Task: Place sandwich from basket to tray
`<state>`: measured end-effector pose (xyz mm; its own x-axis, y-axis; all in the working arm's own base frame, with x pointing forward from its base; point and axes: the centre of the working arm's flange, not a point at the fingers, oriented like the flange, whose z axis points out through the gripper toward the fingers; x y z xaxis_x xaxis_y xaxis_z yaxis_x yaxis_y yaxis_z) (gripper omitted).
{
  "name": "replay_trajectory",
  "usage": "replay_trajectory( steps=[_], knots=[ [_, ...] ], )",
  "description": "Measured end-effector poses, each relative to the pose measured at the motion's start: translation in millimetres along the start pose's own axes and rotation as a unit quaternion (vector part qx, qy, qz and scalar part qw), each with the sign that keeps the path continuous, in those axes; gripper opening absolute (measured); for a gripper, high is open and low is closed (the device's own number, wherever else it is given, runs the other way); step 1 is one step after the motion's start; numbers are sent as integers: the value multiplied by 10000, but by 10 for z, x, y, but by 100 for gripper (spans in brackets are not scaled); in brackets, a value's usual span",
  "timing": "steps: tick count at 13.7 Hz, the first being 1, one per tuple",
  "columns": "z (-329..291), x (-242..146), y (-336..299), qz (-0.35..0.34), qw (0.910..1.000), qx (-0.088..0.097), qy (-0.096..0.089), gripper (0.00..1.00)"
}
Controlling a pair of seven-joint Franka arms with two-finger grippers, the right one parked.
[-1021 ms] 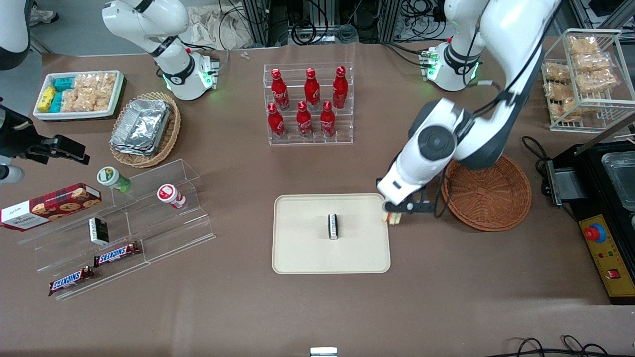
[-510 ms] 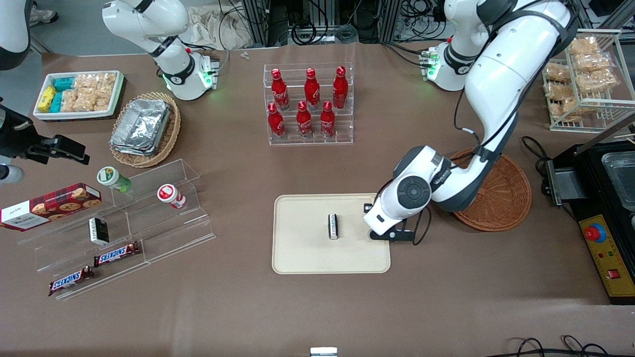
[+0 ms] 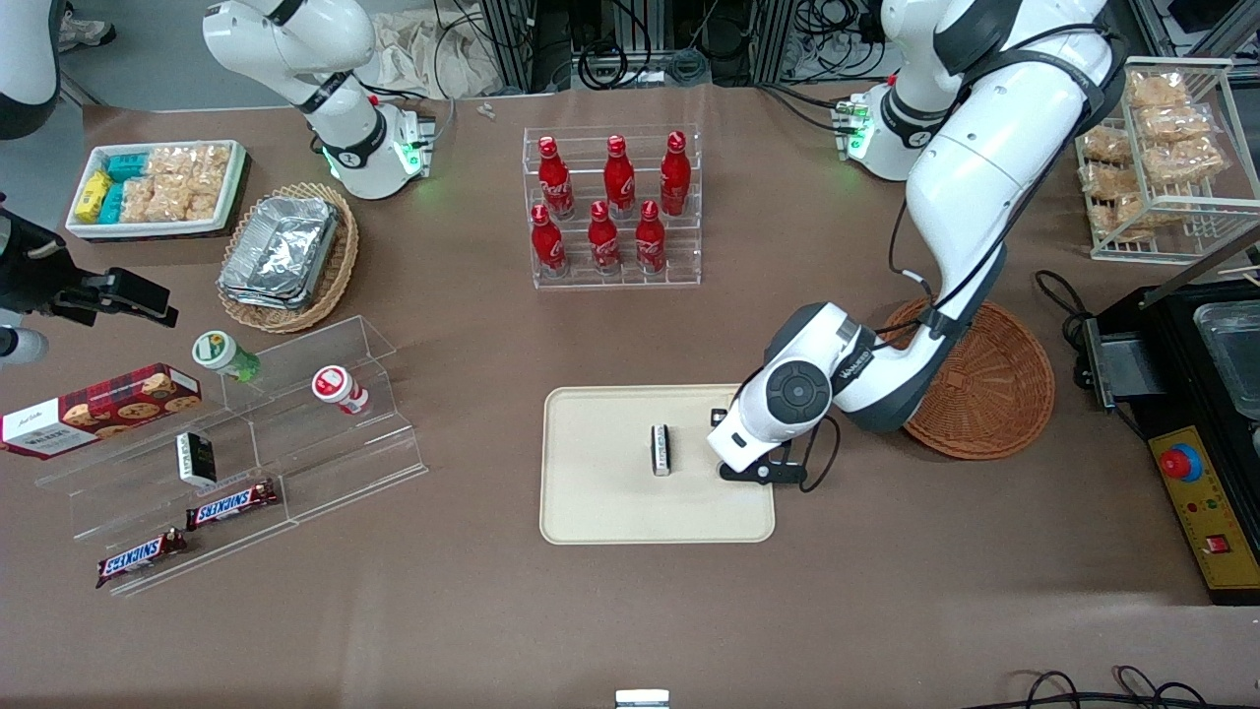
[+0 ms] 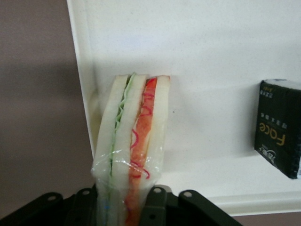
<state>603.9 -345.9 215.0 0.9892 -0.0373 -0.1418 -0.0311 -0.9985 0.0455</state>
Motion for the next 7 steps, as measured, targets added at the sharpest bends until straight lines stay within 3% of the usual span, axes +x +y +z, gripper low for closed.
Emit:
replay_trajectory(
  steps=[4,6,7],
  knots=[
    [-269,2,81,-585,9982,-21,146,77],
    [-810,-105,115,-791,9968,37,86,96],
    [-1187,-200,128,-781,9969,12,107,100]
  ],
)
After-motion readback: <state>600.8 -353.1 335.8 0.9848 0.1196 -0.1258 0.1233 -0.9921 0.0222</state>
